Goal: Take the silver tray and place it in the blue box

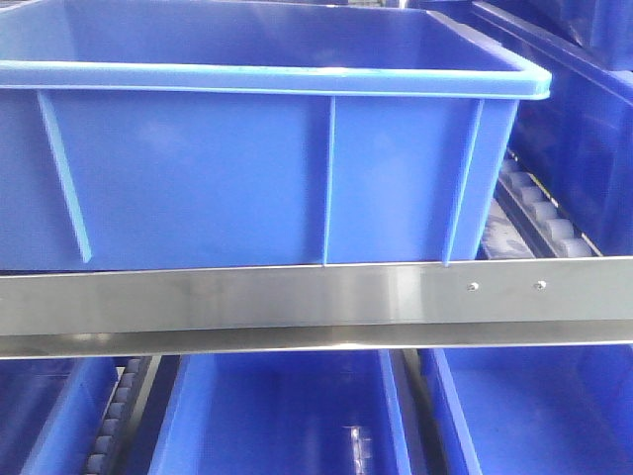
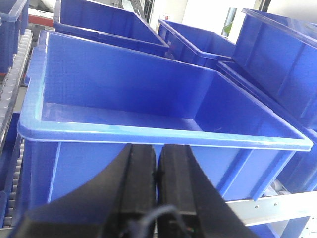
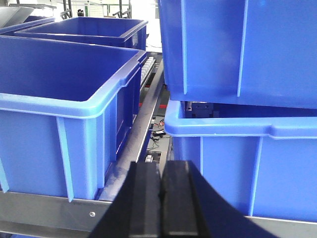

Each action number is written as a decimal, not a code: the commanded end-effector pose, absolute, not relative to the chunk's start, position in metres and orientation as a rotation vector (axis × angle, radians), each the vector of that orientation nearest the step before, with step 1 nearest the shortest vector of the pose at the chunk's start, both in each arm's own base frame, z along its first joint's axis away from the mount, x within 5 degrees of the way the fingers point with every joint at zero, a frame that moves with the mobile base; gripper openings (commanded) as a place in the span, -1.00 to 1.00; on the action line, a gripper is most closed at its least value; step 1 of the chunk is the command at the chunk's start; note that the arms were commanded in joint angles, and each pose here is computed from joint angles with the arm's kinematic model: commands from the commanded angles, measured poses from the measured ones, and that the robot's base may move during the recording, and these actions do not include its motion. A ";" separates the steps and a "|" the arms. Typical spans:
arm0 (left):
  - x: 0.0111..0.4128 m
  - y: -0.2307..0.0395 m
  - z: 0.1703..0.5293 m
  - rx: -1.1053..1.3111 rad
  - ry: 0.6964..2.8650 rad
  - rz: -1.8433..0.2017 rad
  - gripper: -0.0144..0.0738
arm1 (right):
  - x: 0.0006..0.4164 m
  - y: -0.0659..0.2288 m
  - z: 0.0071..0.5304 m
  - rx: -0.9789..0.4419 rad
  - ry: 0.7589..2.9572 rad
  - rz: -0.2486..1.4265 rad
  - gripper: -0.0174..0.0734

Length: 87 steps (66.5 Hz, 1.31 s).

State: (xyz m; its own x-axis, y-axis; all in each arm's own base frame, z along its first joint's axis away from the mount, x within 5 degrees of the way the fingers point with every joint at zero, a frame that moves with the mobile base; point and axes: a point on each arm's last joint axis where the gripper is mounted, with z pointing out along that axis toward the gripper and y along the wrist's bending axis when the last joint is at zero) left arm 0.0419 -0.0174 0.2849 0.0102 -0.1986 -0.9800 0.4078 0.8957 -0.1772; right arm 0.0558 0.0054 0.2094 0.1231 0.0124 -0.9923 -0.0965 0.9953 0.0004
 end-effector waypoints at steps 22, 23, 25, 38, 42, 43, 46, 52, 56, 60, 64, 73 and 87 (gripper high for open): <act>0.041 -0.016 0.300 0.180 1.364 -0.429 -0.69 | 0.052 0.005 0.224 -0.066 1.332 0.075 -0.49; 0.041 -0.016 0.299 0.181 1.364 -0.420 -0.69 | 0.052 0.005 0.224 -0.066 1.332 0.075 -0.49; 0.042 -0.016 0.297 0.179 1.368 -0.399 -0.69 | 0.052 0.005 0.224 -0.066 1.332 0.075 -0.49; 0.048 -0.012 0.260 0.140 1.415 -0.222 -0.69 | 0.052 0.005 0.224 -0.066 1.332 0.075 -0.49; 0.049 -0.009 0.246 0.075 1.414 -0.196 -0.69 | 0.052 0.005 0.224 -0.066 1.332 0.075 -0.49; 0.050 -0.008 0.244 0.068 1.411 -0.188 -0.69 | 0.052 0.005 0.224 -0.066 1.332 0.075 -0.49; 0.050 -0.007 0.238 0.044 1.406 -0.162 -0.69 | 0.052 0.005 0.224 -0.066 1.332 0.075 -0.49; 0.052 -0.003 0.225 0.013 1.399 -0.096 -0.69 | 0.052 0.005 0.224 -0.066 1.332 0.075 -0.49; 0.054 -0.002 0.217 0.031 1.370 -0.039 -0.69 | 0.052 0.005 0.224 -0.066 1.332 0.075 -0.49; 0.054 -0.002 0.211 0.038 1.360 -0.020 -0.69 | 0.052 0.005 0.223 -0.066 1.333 0.075 -0.49; 0.055 -0.002 0.210 0.048 1.375 -0.011 -0.69 | 0.052 0.005 0.223 -0.066 1.333 0.075 -0.49; 0.055 -0.002 0.210 0.049 1.380 -0.011 -0.69 | 0.052 0.005 0.223 -0.066 1.333 0.075 -0.49; 0.055 -0.002 0.210 0.049 1.380 -0.011 -0.69 | 0.052 0.005 0.223 -0.066 1.333 0.075 -0.49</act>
